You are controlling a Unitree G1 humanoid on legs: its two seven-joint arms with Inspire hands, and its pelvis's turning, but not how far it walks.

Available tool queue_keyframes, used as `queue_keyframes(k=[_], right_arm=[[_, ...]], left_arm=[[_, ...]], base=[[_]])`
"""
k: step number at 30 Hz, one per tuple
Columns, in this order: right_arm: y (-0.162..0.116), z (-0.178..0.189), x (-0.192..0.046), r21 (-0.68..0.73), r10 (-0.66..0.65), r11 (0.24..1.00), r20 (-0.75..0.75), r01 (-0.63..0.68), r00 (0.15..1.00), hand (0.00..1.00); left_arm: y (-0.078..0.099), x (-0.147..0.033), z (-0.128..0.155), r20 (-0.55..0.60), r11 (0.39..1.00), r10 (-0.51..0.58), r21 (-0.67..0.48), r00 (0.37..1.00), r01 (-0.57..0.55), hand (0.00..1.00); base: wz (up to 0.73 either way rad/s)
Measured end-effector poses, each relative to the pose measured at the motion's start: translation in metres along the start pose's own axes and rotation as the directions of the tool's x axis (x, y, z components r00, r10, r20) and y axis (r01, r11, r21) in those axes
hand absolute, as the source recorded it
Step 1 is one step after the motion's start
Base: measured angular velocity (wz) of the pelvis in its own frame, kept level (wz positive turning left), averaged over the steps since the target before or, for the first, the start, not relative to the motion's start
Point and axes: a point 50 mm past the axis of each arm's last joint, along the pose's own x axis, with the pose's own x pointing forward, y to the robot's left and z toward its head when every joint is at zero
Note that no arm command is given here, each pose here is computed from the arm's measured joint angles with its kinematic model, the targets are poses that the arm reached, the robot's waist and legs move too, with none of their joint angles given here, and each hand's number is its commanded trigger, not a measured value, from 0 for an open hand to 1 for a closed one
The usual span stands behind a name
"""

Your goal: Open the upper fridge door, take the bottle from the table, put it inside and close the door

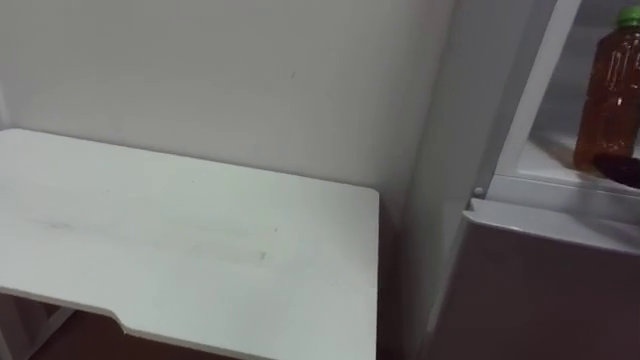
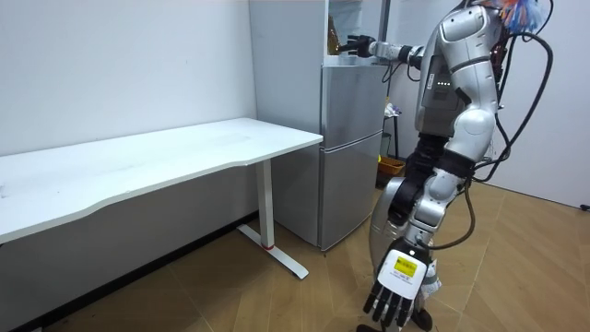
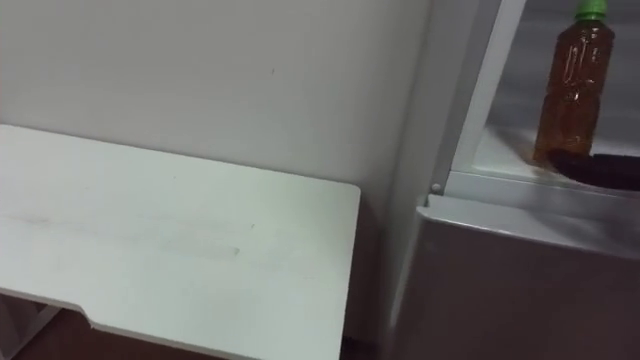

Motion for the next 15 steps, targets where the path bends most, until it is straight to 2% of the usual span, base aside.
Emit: queue_keyframes(k=[4, 15], right_arm=[[0.007, 0.003, -0.014, 0.031, 0.073, 0.997, 0.035, -0.074, 0.997, 0.00], [0.007, 0.006, -0.036, 0.029, 0.134, 0.990, 0.092, -0.138, 0.987, 0.00]], left_arm=[[-0.006, -0.001, 0.000, 0.002, 1.000, -0.011, -0.008, 1.000, 0.011, 0.00], [-0.008, -0.001, -0.001, 0.001, 0.999, -0.004, -0.049, 1.000, 0.004, 0.00]], base=[[-0.02], [-0.03]])
